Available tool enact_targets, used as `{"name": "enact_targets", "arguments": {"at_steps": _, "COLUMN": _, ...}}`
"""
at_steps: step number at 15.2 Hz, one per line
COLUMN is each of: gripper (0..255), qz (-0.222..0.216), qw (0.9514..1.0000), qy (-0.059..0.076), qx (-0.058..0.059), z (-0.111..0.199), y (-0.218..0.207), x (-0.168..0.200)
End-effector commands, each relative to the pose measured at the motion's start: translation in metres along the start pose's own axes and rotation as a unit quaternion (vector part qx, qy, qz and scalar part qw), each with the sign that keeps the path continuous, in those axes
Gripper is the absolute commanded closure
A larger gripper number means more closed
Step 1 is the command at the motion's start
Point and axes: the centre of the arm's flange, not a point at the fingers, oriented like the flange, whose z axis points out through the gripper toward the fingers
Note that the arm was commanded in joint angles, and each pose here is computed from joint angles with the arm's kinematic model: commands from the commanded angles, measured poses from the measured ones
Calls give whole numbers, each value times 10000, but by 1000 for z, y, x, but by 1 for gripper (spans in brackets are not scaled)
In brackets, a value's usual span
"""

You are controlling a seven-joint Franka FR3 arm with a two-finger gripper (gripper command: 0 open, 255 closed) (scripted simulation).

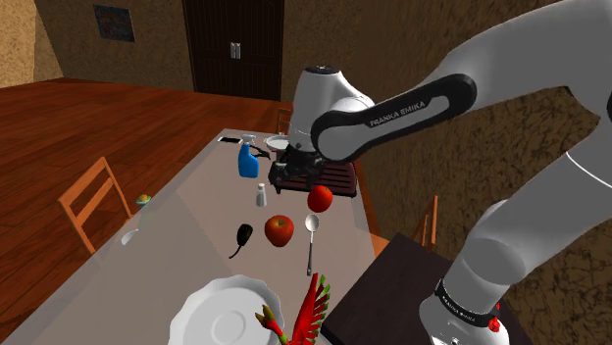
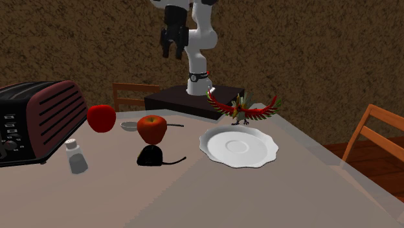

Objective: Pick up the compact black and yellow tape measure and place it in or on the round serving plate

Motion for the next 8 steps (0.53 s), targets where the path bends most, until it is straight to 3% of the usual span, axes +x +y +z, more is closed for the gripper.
{"name": "enact_targets", "arguments": {"at_steps": 1, "gripper": 0, "qz": 149, "qw": 9999, "qy": 12, "qx": -60, "z": 26, "y": -18, "x": 1}}
{"name": "enact_targets", "arguments": {"at_steps": 8, "gripper": 0, "qz": 618, "qw": 9976, "qy": 56, "qx": -309, "z": 106, "y": -68, "x": 16}}
